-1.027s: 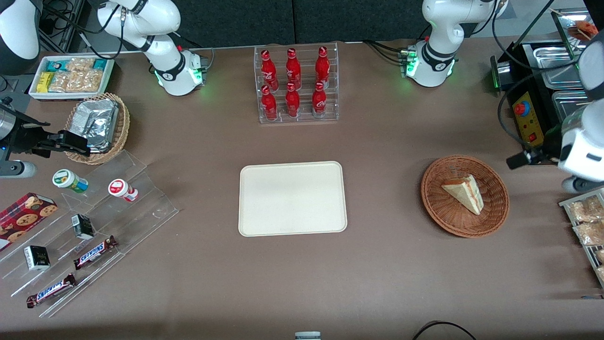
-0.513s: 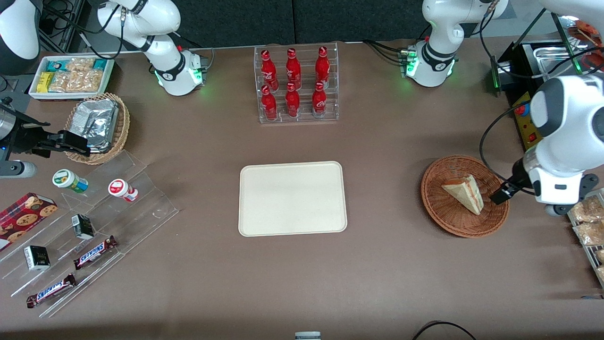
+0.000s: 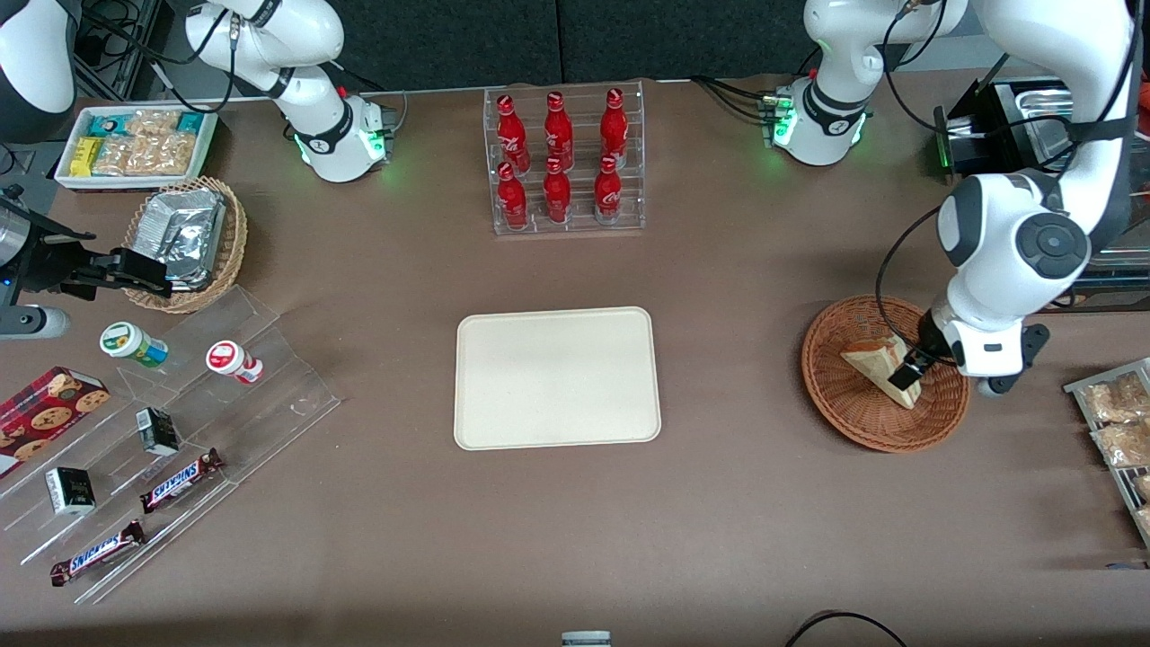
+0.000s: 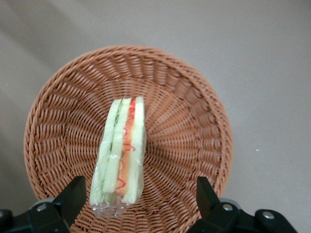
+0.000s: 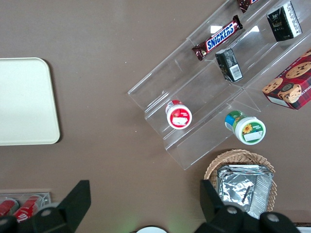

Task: Place sandwich from basket to tray
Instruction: 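Lower the open left gripper around the sandwich and close it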

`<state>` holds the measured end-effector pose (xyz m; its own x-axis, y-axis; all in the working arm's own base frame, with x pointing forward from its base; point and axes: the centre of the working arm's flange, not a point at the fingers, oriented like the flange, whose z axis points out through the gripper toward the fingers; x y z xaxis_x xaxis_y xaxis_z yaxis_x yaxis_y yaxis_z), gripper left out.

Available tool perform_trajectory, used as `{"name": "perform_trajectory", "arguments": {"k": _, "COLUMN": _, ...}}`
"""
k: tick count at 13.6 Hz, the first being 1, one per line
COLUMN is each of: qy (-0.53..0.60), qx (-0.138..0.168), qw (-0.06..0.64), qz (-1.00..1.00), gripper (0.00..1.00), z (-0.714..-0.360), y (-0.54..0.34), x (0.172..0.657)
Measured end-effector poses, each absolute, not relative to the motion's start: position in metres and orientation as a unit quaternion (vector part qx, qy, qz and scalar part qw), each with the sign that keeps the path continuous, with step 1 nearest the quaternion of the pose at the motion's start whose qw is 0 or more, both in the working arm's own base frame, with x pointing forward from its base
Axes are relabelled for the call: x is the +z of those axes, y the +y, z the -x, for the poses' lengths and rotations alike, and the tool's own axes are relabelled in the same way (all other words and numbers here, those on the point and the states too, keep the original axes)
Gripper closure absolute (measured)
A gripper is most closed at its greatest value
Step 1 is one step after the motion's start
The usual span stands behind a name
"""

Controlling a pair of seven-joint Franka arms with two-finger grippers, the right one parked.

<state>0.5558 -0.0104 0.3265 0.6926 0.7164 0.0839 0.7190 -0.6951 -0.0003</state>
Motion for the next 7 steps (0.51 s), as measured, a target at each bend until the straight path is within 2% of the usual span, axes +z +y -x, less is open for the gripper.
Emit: {"name": "perform_trajectory", "arguments": {"k": 7, "qy": -0.395, "qx": -0.049, "qw": 0.005, "qz": 0.917, "gripper": 0.0, "z": -0.522, "y": -0.009, "x": 0.285}}
